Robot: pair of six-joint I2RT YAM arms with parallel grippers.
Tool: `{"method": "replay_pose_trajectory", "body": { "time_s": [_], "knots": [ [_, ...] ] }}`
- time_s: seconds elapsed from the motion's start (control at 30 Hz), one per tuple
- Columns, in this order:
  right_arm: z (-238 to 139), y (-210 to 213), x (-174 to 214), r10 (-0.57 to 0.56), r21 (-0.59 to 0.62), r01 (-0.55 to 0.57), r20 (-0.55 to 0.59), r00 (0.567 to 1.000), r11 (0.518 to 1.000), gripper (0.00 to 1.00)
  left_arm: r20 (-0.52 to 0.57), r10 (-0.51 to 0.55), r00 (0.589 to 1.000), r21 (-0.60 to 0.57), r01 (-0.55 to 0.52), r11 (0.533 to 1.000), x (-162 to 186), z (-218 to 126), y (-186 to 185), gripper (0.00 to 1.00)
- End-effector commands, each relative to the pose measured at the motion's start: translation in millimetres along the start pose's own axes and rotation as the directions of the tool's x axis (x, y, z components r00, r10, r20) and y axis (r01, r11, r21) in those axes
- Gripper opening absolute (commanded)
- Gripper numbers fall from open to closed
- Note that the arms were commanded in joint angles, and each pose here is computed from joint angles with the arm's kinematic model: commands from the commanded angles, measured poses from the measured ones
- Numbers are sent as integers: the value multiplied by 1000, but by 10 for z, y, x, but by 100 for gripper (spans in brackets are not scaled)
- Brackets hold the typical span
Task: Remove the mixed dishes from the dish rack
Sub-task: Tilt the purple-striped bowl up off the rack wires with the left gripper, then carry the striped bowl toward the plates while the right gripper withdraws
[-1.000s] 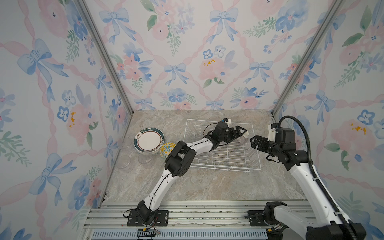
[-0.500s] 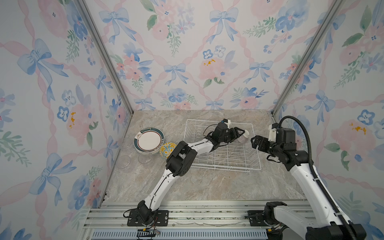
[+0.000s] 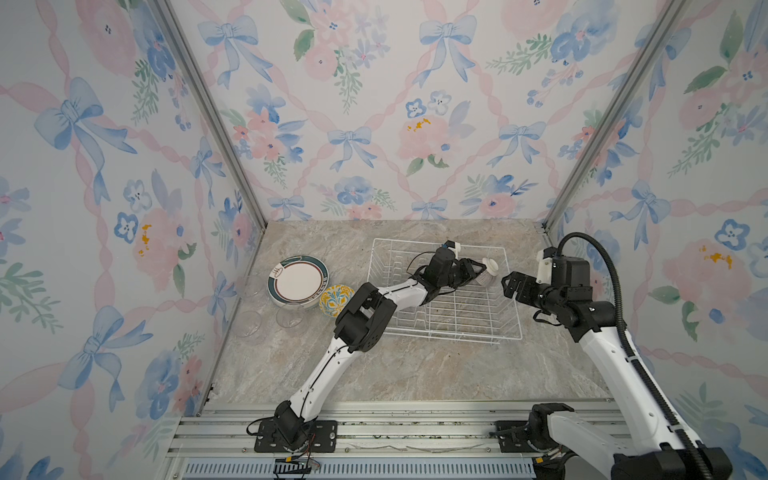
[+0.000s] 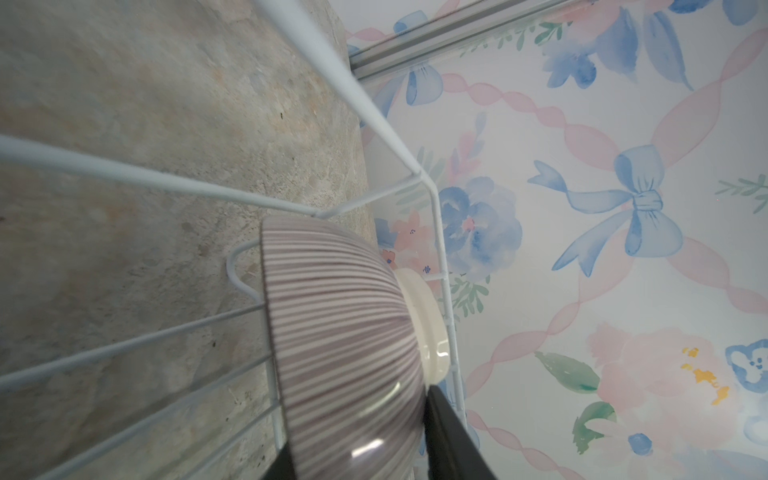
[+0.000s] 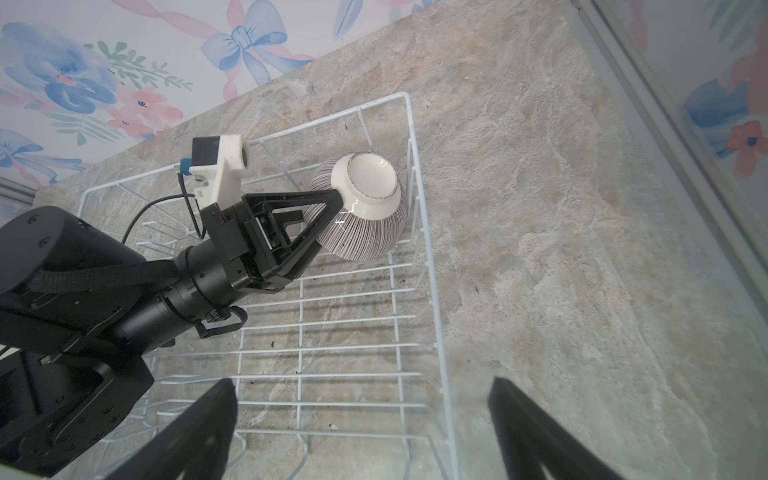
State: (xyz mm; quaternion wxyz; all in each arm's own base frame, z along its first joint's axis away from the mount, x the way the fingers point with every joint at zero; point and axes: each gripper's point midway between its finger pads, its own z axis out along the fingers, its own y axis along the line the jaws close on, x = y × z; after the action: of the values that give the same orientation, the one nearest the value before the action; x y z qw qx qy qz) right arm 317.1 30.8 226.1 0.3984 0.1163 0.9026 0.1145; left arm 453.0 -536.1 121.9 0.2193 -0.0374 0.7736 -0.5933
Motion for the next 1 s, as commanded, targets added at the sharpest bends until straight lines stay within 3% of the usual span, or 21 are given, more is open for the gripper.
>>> {"method": "replay_pose_trajectory", "body": {
  "time_s": [0.0,0.27,0.5,0.97],
  "knots": [
    [-14,-80,64,-1,29,1,-14,1000,1000,97,21,14,1000,41,-15,999,-82,25,-64,33],
    [-46,-90,58,-5,33,5,-8,1000,999,97,35,21,999,57,-23,998,-106,31,-87,26],
    [-38,-99,61,-6,38,6,-10,1000,999,97,27,5,1000,54,-6,999,-120,38,-16,28],
    [-43,-102,61,-4,39,4,-8,1000,999,97,49,28,998,79,-32,996,-263,41,-100,10]
  ]
}}
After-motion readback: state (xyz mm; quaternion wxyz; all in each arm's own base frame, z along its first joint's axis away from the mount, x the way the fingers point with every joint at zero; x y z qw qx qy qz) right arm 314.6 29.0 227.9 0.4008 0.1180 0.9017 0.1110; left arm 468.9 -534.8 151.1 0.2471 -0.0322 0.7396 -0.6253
